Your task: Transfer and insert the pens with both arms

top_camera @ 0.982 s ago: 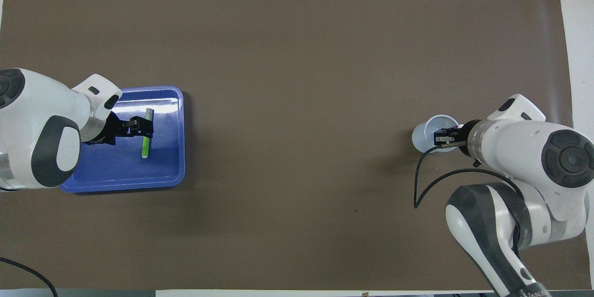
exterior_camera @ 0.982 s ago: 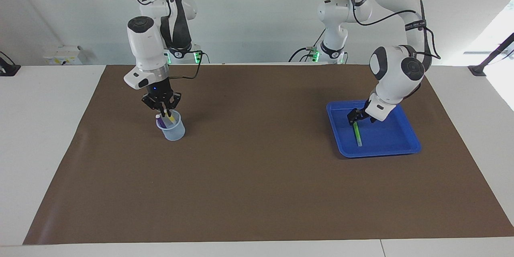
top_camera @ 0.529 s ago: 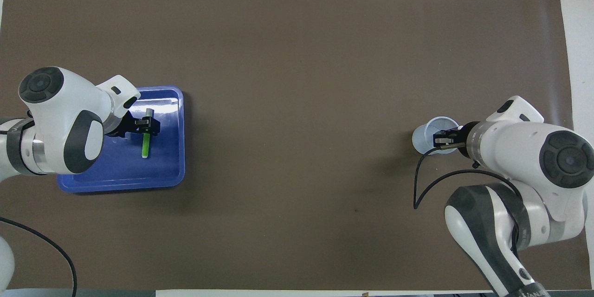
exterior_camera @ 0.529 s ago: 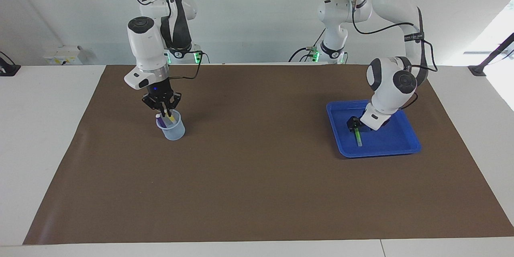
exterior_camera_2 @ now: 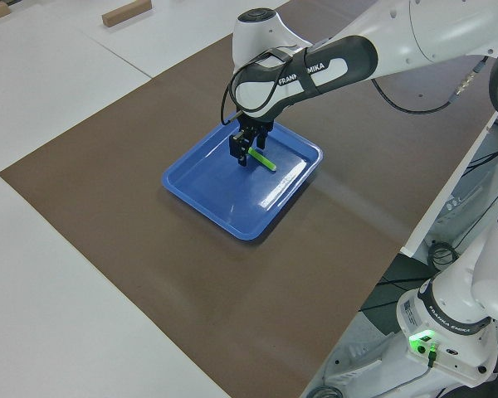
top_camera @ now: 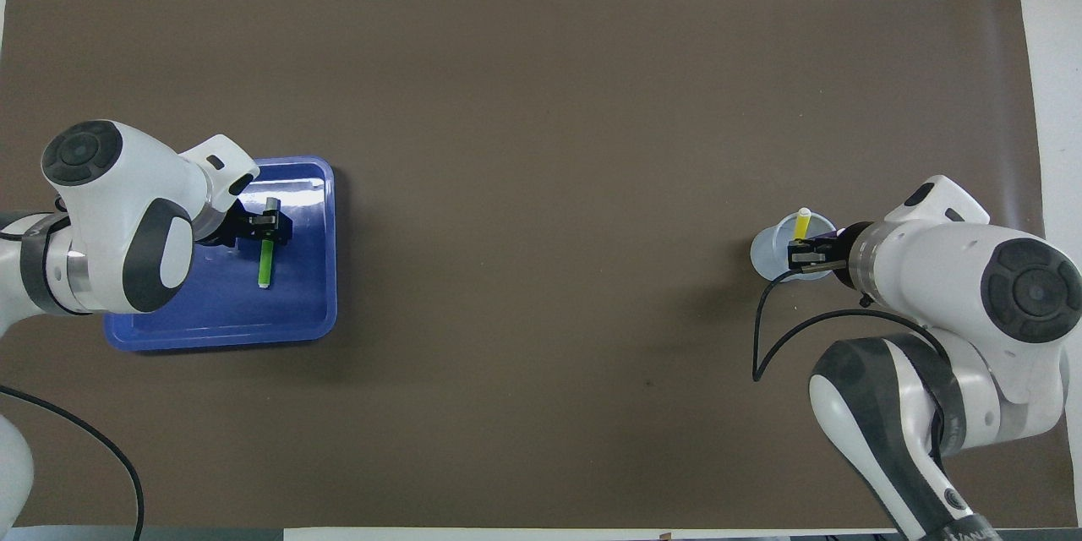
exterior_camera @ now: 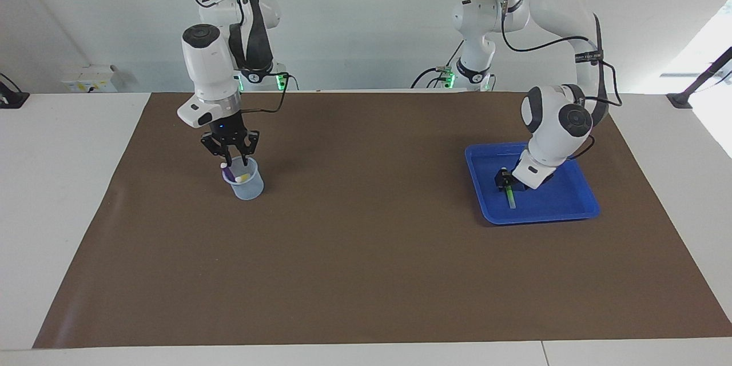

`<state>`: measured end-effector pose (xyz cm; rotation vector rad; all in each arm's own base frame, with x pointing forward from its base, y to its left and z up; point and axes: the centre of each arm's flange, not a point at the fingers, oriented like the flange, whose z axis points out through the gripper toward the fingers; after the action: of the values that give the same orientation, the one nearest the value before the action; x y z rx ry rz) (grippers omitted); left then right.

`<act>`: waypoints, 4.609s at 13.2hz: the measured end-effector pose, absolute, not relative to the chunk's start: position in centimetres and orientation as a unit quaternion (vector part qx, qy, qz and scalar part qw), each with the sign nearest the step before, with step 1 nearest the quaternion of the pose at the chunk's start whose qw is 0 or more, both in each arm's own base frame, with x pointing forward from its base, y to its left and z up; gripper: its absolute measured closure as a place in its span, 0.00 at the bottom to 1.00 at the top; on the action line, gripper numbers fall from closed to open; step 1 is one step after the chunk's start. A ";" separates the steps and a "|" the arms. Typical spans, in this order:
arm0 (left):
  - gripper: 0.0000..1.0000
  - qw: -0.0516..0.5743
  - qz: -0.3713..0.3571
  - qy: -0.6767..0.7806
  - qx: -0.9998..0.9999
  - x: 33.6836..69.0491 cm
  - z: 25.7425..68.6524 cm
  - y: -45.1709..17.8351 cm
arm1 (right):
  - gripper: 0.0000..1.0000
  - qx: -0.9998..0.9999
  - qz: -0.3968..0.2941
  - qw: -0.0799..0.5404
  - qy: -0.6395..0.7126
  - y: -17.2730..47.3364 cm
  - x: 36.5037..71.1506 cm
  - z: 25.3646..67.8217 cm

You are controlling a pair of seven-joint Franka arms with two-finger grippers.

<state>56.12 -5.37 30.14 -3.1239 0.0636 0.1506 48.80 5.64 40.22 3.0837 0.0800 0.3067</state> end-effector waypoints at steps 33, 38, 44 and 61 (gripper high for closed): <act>0.84 -0.161 0.270 -0.515 -0.798 54.1 52.3 -13.4 | 0.00 0.997 -0.007 -0.021 -0.075 3.4 53.9 60.7; 0.84 -0.231 0.335 -0.621 -0.670 54.4 53.5 -18.1 | 0.00 0.990 0.021 -0.117 -0.080 11.8 54.1 62.5; 0.84 -0.319 0.359 -0.668 -0.569 48.7 51.5 -27.5 | 0.00 0.967 0.038 -0.221 -0.118 24.2 52.9 63.2; 0.84 -0.355 0.377 -0.681 -0.518 46.0 50.7 -28.4 | 0.78 0.965 0.032 -0.243 -0.091 31.8 52.3 60.0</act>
<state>46.00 -28.39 50.65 -2.1435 -2.8174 1.5580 52.30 31.77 60.03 3.6141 -0.3391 0.1201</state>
